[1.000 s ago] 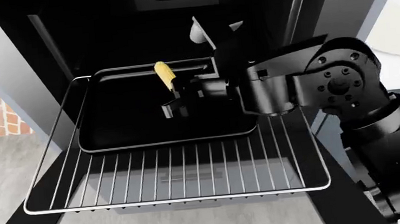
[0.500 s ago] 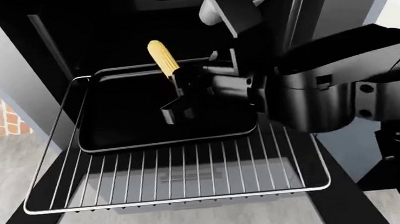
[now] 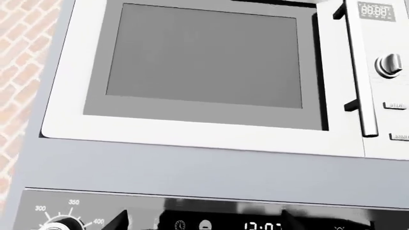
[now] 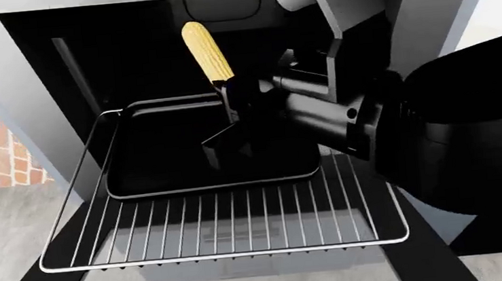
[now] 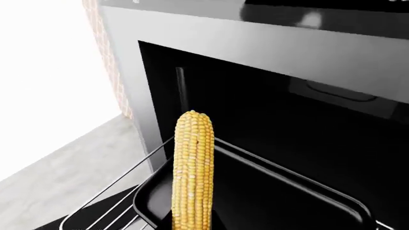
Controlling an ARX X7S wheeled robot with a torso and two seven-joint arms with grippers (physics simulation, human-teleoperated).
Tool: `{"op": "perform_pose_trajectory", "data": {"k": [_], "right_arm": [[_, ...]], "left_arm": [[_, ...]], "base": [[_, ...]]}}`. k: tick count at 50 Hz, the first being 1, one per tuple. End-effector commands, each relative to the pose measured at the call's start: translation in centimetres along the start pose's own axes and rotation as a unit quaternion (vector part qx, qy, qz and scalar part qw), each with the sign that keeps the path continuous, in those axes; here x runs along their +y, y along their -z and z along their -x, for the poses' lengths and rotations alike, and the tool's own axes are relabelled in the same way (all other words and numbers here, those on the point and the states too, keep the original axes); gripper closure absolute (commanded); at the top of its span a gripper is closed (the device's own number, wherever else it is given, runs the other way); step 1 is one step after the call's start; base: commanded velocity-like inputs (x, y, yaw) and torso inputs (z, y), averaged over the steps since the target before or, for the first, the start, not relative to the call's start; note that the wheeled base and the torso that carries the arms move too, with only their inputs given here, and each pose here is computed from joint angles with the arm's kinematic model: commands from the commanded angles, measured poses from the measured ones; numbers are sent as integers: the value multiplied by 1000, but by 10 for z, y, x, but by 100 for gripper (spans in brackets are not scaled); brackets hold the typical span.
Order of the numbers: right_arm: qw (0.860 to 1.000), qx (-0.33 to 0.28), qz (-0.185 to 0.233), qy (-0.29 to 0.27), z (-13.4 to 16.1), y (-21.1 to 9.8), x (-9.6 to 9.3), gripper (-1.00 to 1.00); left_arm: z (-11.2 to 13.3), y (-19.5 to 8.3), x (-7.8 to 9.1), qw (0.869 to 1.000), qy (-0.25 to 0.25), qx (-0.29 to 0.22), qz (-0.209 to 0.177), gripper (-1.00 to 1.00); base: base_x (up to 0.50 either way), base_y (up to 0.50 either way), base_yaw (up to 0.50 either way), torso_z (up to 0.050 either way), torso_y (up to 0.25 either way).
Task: Pick the corn from the oven and place it on the plate on the counter.
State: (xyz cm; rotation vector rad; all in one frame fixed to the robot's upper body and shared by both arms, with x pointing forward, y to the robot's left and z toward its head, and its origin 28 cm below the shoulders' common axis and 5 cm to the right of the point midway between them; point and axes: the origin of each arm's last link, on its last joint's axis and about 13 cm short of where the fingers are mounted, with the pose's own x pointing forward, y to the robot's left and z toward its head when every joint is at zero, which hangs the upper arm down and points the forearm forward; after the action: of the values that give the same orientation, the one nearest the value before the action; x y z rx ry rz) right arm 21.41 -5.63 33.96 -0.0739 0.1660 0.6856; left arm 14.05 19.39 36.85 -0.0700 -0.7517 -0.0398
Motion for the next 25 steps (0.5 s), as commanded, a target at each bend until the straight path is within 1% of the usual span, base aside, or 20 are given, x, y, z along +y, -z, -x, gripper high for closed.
{"op": "perform_pose_trajectory", "data": {"k": [1,23,25], "right_arm": [[1000,-19,5,3,7,-2,3,100],[999,-35,0,15,5,-6,-1,100],[999,-36,1,16,5,-6,-1,100]], "left_arm": [[0,1,0,1000,2,0,6,-100],[-1,1,-1,1000,6,-1,8,-100],[0,0,-2,1000,5,-8,4,-100]], "base": [[0,0,0,0,250],[0,0,0,0,250],[0,0,0,0,250]]}}
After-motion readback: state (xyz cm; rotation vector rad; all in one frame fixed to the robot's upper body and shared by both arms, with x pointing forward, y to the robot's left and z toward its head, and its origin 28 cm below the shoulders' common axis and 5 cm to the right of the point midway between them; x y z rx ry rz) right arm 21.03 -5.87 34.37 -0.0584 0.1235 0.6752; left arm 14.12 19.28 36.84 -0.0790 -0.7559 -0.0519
